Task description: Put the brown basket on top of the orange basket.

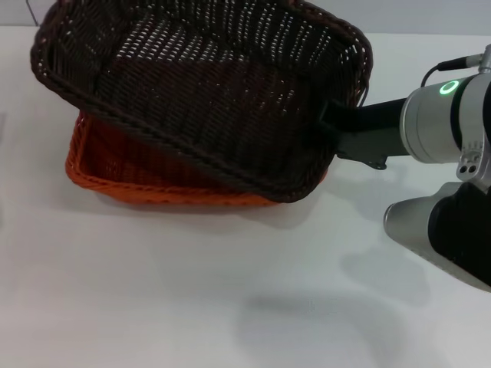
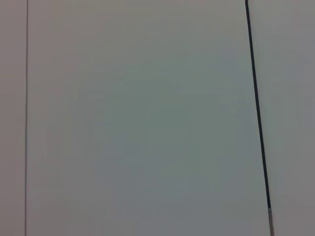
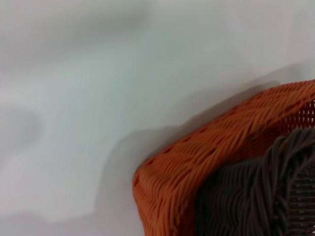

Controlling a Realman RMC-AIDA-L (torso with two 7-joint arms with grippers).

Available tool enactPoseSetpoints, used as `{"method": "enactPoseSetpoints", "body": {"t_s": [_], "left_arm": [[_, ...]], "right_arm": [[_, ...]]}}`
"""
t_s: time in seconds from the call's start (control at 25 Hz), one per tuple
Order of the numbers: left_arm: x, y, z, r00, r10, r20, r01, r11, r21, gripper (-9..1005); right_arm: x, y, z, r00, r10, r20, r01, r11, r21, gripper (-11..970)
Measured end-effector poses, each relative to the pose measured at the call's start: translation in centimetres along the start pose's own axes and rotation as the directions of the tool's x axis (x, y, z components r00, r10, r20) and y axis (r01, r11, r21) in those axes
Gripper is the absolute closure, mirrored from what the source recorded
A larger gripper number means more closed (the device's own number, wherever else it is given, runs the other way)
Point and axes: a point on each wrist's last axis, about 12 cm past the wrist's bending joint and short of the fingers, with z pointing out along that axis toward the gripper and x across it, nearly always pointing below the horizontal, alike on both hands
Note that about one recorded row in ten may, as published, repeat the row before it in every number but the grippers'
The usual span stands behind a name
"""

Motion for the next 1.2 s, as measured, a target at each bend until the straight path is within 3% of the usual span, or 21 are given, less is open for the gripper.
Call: {"method": "enactPoseSetpoints", "body": {"t_s": [0.16,0.36,0.64,0.84,0.96,1.2], "left_arm": [[0.0,-0.2,0.0,1.0,-0.001,-0.002,0.001,1.0,0.005,150],[0.3,-0.2,0.0,1.0,0.0,-0.022,0.0,1.0,0.008,150],[0.5,-0.4,0.1,0.999,-0.001,-0.044,0.002,1.0,0.013,150],[0.6,-0.5,0.1,0.999,0.002,-0.053,-0.001,1.0,0.021,150],[0.6,-0.4,0.2,0.998,0.004,-0.056,-0.003,1.0,0.022,150],[0.7,0.0,0.0,0.998,0.015,-0.063,-0.014,1.0,0.019,150]], "right_arm": [[0.2,0.0,0.0,0.999,0.05,-0.007,-0.049,0.999,0.008,755],[0.4,0.3,0.0,0.983,0.182,-0.035,-0.182,0.983,0.018,748],[-0.6,1.4,-1.4,0.972,0.23,-0.042,-0.229,0.973,0.031,738],[-2.6,1.8,-3.2,0.962,0.272,0.0,-0.272,0.962,0.033,512],[-3.5,1.7,-3.4,0.958,0.286,0.023,-0.287,0.957,0.037,321],[-6.1,0.7,-2.8,0.954,0.275,0.12,-0.283,0.958,0.051,239]]}}
